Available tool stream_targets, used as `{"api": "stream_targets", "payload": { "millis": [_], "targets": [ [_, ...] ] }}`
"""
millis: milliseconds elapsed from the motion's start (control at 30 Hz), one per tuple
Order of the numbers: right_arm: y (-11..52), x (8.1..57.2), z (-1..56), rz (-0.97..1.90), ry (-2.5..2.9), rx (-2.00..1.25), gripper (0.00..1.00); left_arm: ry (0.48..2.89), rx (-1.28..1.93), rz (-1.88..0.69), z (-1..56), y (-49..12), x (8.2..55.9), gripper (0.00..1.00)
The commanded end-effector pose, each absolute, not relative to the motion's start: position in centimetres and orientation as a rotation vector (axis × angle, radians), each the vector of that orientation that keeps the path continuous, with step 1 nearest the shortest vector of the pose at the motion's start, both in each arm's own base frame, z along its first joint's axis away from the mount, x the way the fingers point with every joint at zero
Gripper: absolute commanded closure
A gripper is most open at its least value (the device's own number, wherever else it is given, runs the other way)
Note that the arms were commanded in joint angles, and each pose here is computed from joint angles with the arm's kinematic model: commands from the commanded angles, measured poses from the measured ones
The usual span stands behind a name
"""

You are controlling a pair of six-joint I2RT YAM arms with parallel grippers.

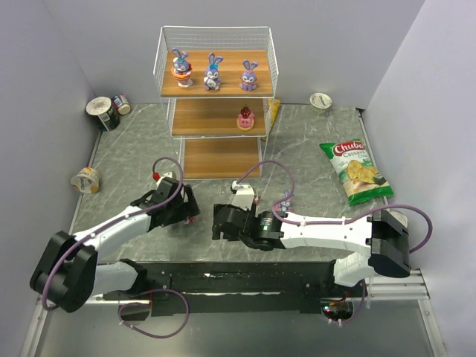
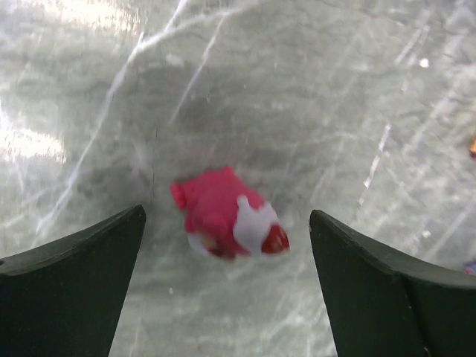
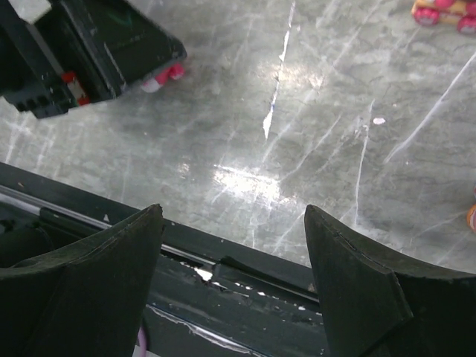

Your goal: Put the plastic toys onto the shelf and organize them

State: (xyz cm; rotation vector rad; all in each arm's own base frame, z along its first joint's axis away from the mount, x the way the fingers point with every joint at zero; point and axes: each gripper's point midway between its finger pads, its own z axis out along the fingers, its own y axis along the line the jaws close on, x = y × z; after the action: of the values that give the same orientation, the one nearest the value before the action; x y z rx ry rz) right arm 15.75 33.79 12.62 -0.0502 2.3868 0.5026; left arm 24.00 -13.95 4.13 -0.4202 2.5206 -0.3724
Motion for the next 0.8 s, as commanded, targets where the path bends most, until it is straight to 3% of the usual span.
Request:
{"api": "stream_targets", "payload": {
  "millis": [0,367,767],
  "targets": [
    [34.0,16.3,13.8,0.581,2.355,0.021,0.17,2.457,-0.394,-0.371,3.8,-14.4,25.6,0.01],
    [32.1,16.3,13.5,0.541,2.371,0.014,0.17,2.294,-0.378,-0.424,5.1,-15.5,27.6,0.01],
    [31.8,16.2,13.3,0.519,2.383,0.008,0.17,2.356,-0.381,-0.479,3.8,-17.1,24.0,0.05]
  ]
}}
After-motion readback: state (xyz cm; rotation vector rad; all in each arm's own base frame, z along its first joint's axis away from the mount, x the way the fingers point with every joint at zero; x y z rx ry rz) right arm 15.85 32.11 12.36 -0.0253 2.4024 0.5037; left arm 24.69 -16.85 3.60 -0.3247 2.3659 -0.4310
